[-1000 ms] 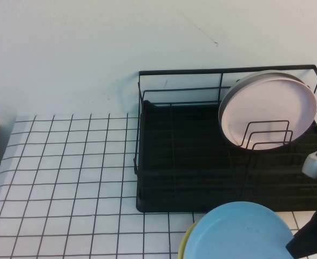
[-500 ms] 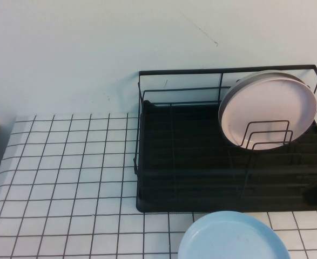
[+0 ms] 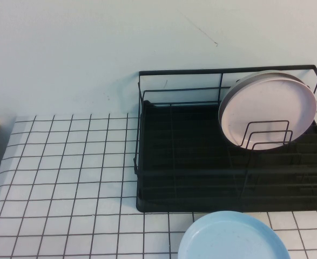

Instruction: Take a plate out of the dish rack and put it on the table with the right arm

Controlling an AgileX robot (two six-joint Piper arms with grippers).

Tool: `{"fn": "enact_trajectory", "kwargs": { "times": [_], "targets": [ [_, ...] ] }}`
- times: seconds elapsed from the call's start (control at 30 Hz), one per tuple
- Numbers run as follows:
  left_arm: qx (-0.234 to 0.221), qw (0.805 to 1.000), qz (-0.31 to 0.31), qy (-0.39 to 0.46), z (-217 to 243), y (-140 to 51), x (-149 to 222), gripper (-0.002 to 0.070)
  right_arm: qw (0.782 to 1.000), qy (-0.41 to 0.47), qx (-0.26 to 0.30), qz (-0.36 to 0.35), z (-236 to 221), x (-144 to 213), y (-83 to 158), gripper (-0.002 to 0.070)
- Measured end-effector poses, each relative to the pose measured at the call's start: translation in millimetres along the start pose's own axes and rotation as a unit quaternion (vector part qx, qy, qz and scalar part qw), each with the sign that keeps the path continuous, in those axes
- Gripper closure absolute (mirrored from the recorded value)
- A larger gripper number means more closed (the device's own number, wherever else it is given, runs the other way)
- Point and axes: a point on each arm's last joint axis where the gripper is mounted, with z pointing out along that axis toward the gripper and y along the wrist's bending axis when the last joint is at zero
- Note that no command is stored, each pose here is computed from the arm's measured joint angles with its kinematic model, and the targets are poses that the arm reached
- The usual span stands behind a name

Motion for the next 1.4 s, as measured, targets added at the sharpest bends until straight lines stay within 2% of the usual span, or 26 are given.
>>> {"fn": "enact_trajectory", "kwargs": {
  "times": [0.2, 0.4, 0.63, 0.8, 0.97, 1.2, 1.27, 1.4],
  "targets": [
    [0.000, 1.000, 0.000, 0.000, 0.0, 0.0, 0.0, 0.0678, 0.996, -0.064, 0.063, 0.017, -19.5, 32.0, 20.4, 0.0678],
    [0.000, 1.000, 0.000, 0.000, 0.0, 0.0, 0.0, 0.0678, 0.996, -0.061, 0.061, 0.035, -18.2, 61.9, 31.5, 0.0678],
    [0.000, 1.000, 0.000, 0.000, 0.0, 0.0, 0.0, 0.0678, 0.996, -0.041, 0.063, 0.057, -9.8, 80.6, 30.8, 0.0678],
    [0.000, 1.000, 0.000, 0.000, 0.0, 0.0, 0.0, 0.0678, 0.988, -0.033, 0.147, 0.038, -3.8, 101.7, 16.6, 0.0678],
    [0.000, 1.000, 0.000, 0.000, 0.0, 0.0, 0.0, 0.0678, 0.969, -0.038, 0.243, -0.031, -7.8, 105.4, 1.1, 0.0678],
    [0.000, 1.000, 0.000, 0.000, 0.0, 0.0, 0.0, 0.0678, 0.950, -0.031, 0.302, -0.067, -13.2, 121.9, -1.3, 0.0678],
    [0.000, 1.000, 0.000, 0.000, 0.0, 0.0, 0.0, 0.0678, 0.942, -0.029, 0.328, -0.058, -14.8, 139.0, 0.3, 0.0678],
    [0.000, 1.000, 0.000, 0.000, 0.0, 0.0, 0.0, 0.0678, 0.936, -0.036, 0.347, 0.041, -11.7, 182.8, 9.5, 0.0678]
  ]
}}
